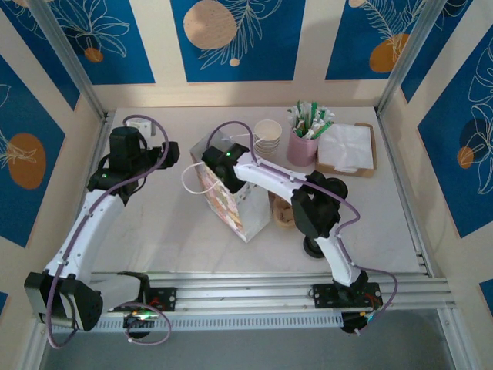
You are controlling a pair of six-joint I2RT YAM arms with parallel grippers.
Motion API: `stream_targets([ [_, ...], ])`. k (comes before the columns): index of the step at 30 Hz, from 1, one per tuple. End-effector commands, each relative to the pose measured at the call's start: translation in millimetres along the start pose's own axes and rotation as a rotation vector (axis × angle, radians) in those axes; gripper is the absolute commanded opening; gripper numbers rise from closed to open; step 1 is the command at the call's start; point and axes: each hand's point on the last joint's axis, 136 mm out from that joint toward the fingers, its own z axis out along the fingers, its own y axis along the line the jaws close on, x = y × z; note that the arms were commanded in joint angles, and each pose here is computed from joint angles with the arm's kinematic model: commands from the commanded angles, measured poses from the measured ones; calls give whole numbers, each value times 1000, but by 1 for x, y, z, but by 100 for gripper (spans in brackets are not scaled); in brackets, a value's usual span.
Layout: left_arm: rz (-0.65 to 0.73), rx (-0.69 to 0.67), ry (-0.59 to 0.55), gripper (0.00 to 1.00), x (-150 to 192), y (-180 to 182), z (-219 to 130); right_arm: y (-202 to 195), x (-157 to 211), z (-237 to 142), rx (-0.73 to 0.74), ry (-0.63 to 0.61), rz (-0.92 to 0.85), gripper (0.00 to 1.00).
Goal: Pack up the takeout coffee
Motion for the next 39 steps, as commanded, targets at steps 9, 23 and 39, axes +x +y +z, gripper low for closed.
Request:
stream_targets([
  [9, 22, -27, -20, 81, 1, 6, -23, 13, -29, -55, -57, -161, 105, 48],
  [23, 26, -36, -17, 81, 6, 8, -27, 14, -33, -136, -78, -320, 115, 59],
  [39, 45, 44, -7, 82, 15, -5, -32, 5, -9, -247, -110, -581, 86, 53],
])
